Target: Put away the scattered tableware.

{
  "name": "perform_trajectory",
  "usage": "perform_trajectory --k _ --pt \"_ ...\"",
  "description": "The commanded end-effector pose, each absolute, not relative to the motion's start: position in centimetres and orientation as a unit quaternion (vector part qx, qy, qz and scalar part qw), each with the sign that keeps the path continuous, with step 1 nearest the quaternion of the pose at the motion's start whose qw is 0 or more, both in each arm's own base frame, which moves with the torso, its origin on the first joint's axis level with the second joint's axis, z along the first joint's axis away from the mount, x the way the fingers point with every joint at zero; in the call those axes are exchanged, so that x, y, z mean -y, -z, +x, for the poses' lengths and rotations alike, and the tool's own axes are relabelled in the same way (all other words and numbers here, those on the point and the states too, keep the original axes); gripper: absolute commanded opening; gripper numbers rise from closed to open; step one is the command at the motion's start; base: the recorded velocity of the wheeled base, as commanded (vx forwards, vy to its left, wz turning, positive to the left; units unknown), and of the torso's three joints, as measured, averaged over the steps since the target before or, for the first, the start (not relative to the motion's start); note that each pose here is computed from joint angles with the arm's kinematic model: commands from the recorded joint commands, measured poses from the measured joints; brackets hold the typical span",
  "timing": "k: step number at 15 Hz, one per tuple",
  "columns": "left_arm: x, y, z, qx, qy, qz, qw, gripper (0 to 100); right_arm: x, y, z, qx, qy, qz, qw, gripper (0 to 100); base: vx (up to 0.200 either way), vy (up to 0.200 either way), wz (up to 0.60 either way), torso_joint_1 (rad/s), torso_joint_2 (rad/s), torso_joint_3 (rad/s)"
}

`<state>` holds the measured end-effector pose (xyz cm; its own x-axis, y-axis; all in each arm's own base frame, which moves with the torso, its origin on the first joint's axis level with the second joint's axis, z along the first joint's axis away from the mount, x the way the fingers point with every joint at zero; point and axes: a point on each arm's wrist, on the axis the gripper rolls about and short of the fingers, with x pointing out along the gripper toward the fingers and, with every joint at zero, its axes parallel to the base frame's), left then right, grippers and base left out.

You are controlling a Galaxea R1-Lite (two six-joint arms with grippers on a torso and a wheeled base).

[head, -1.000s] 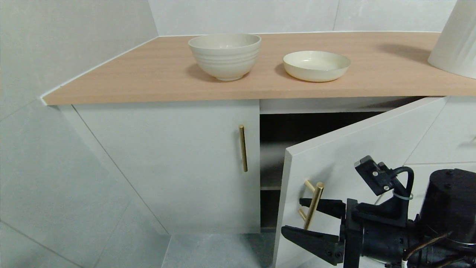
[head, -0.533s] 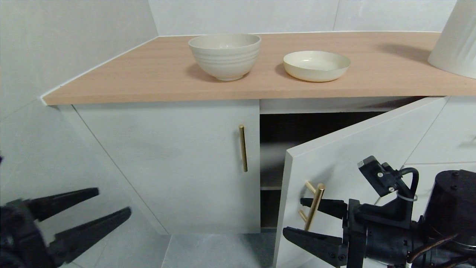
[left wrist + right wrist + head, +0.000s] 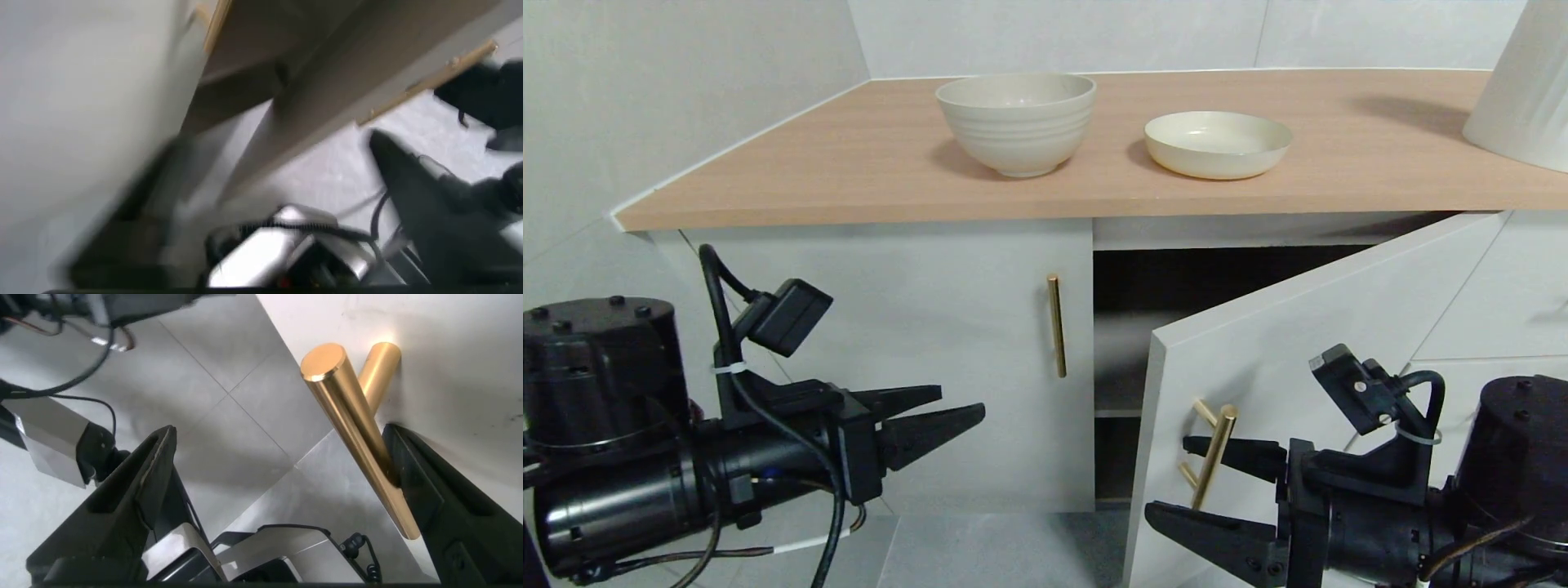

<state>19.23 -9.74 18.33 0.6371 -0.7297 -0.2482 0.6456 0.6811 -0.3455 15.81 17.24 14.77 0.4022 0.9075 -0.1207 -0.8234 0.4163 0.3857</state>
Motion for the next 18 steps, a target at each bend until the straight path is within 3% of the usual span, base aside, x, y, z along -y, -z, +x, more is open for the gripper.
perform_trajectory --k 1,3,8,12,18 --pt "11.1 -17.0 20.6 -0.196 0.395 -0.108 0.891 0 -17.3 -14.6 15.9 -0.163 -0.523 0.132 0.826 100 0.0 0.0 0.0 0.0 0.0 0.0" --pt "12.5 -16.3 21.7 -0.171 0.414 -0.108 0.887 0 -17.4 -14.2 16.0 -0.169 -0.521 0.13 0.827 100 0.0 0.0 0.0 0.0 0.0 0.0" --pt "17.4 -12.8 24.4 -0.163 0.459 -0.108 0.866 0 -17.3 -14.2 15.9 -0.17 -0.521 0.13 0.826 100 0.0 0.0 0.0 0.0 0.0 0.0" --pt "20.5 -10.0 26.3 -0.079 0.475 -0.12 0.868 0 -17.3 -14.3 15.8 -0.167 -0.521 0.131 0.827 100 0.0 0.0 0.0 0.0 0.0 0.0" --pt "22.4 -10.1 26.9 -0.058 0.499 -0.124 0.856 0 -16.6 -14.4 15.2 -0.166 -0.521 0.13 0.827 100 0.0 0.0 0.0 0.0 0.0 0.0"
